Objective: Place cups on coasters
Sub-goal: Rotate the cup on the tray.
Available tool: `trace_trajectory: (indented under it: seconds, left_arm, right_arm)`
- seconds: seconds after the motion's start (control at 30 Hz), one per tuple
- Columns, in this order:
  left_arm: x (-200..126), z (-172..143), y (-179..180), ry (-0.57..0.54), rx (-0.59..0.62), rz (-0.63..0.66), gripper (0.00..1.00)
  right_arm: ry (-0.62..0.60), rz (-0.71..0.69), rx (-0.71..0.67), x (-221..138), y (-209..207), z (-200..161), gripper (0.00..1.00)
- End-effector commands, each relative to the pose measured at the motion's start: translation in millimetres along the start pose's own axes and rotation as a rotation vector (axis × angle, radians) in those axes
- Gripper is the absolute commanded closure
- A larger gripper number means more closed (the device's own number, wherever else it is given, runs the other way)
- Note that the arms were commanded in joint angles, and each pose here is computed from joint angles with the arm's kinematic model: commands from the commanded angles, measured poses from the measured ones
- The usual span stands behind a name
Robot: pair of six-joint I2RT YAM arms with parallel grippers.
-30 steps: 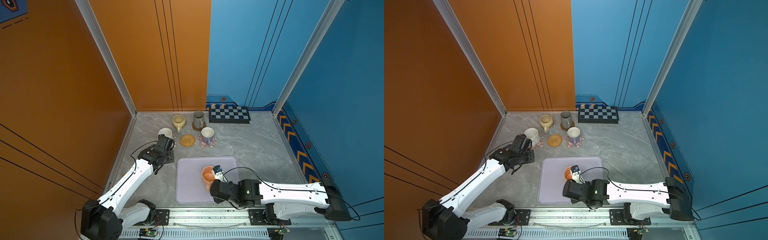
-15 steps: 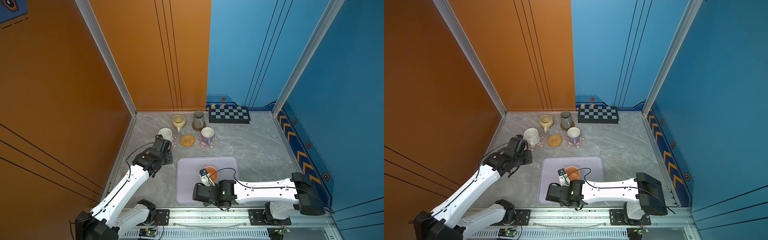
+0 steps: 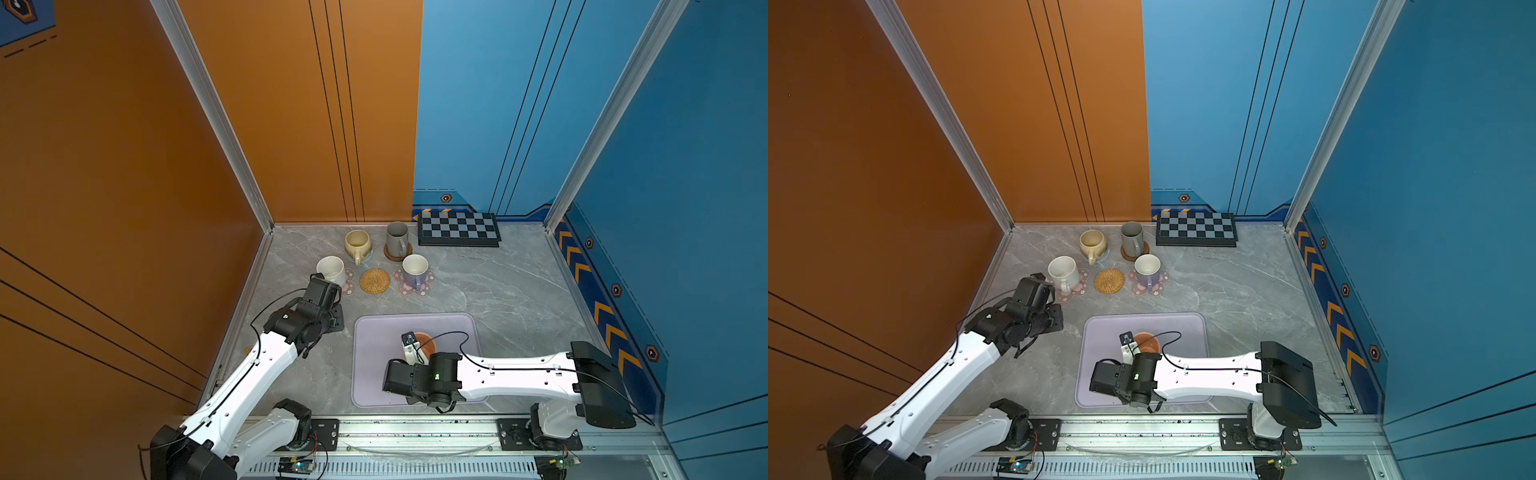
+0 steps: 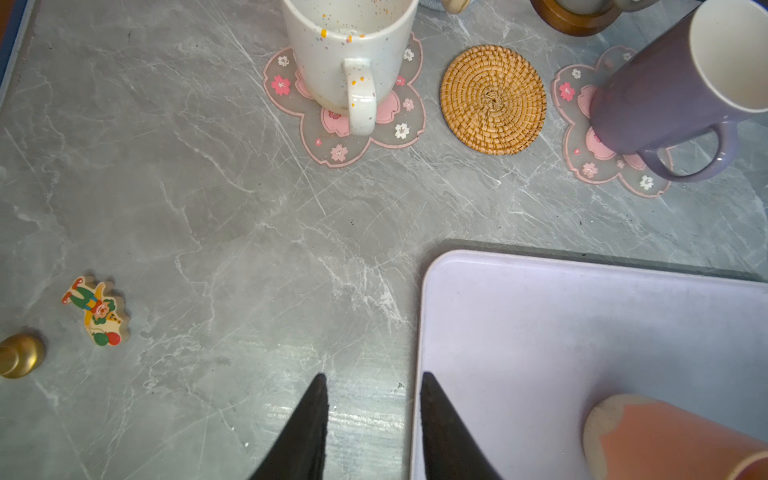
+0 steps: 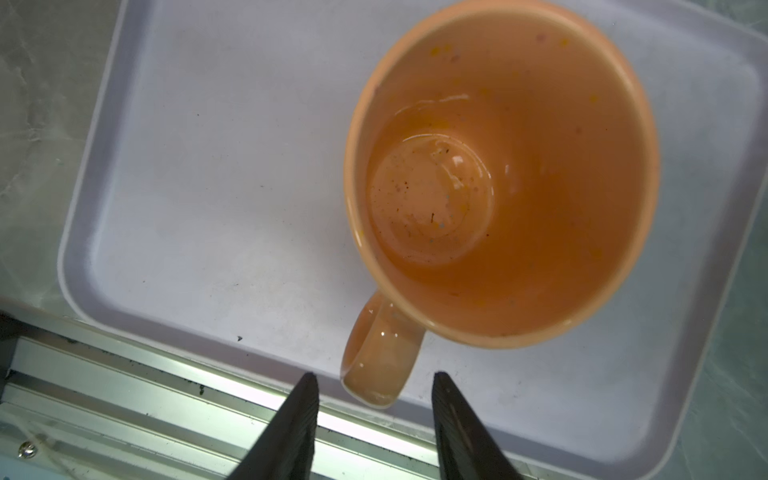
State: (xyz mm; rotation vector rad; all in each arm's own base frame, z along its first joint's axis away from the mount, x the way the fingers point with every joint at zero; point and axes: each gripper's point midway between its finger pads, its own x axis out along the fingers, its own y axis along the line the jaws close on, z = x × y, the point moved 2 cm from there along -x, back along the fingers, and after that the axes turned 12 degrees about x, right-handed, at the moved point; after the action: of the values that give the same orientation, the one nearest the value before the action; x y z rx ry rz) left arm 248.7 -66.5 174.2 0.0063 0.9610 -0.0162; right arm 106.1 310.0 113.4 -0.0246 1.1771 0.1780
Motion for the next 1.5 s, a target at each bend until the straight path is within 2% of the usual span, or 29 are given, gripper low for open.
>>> trace_trajectory:
  seconds: [0.0,0.97,1.47]
  left_arm:
    - [3,-8,2,0.033,0.009,-0.004,0.62]
    - [10,-15,5,0.068,-0.008,0.004,0.62]
    - [10,-15,4,0.07,-0.015,-0.001,0.62]
  right_arm:
    - [-0.016,-0.038,-0.018,-1,-3,6,0.53]
    - [-0.036,-0.079,0.108,-1,-57,7,0.53]
    - [-0.031,-0.08,0.0,0,-57,10,0.53]
